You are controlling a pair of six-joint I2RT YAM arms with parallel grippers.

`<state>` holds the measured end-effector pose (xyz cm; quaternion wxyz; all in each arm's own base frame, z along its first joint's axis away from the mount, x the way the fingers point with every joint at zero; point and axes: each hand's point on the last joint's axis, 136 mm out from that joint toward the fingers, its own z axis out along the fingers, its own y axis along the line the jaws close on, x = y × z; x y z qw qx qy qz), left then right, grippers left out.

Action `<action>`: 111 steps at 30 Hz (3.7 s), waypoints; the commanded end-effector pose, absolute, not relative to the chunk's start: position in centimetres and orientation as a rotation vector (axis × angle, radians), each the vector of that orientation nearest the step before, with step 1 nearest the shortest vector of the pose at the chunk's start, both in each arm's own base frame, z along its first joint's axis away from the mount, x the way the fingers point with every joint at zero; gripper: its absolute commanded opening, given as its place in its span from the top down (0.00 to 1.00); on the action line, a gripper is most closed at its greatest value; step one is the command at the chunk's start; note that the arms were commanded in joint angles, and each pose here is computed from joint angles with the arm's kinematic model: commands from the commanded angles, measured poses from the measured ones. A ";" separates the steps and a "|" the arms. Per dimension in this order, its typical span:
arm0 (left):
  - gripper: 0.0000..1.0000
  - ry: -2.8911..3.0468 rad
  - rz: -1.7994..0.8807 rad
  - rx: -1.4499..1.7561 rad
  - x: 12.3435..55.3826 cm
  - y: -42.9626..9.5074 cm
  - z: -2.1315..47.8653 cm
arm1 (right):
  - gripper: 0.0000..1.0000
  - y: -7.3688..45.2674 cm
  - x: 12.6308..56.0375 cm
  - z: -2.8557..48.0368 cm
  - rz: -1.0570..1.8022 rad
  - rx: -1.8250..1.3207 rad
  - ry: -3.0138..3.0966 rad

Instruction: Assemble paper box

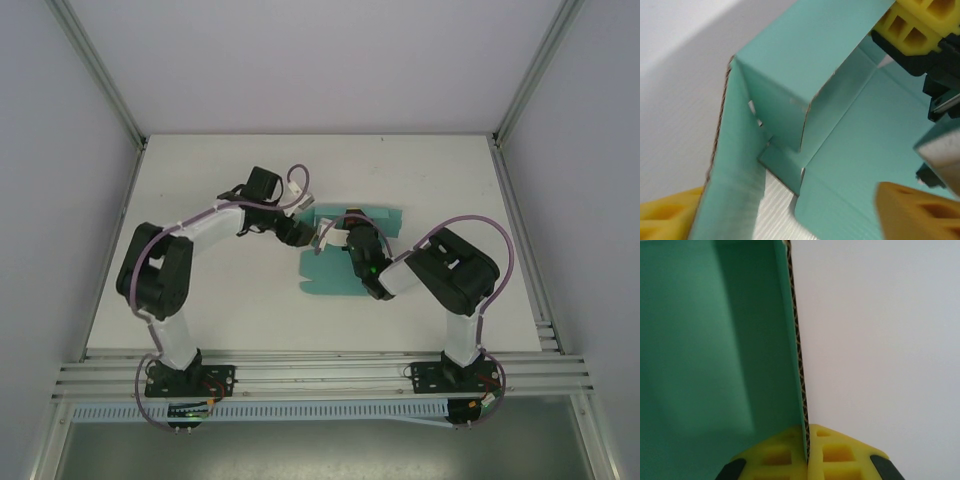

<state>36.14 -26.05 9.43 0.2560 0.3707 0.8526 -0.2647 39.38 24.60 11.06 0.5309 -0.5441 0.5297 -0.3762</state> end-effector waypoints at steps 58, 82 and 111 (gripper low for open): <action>0.45 2.053 -0.974 0.754 39.1 -29.6 7.4 | 1.00 26.0 37.2 9.1 -0.760 -1.402 1.340; 1.00 2.205 -0.493 0.586 42.7 -28.1 3.4 | 0.97 25.2 37.4 10.0 -0.654 -1.289 1.466; 0.99 2.498 -0.454 0.560 38.3 -27.4 -3.0 | 0.03 13.6 34.2 11.3 0.659 -0.272 2.387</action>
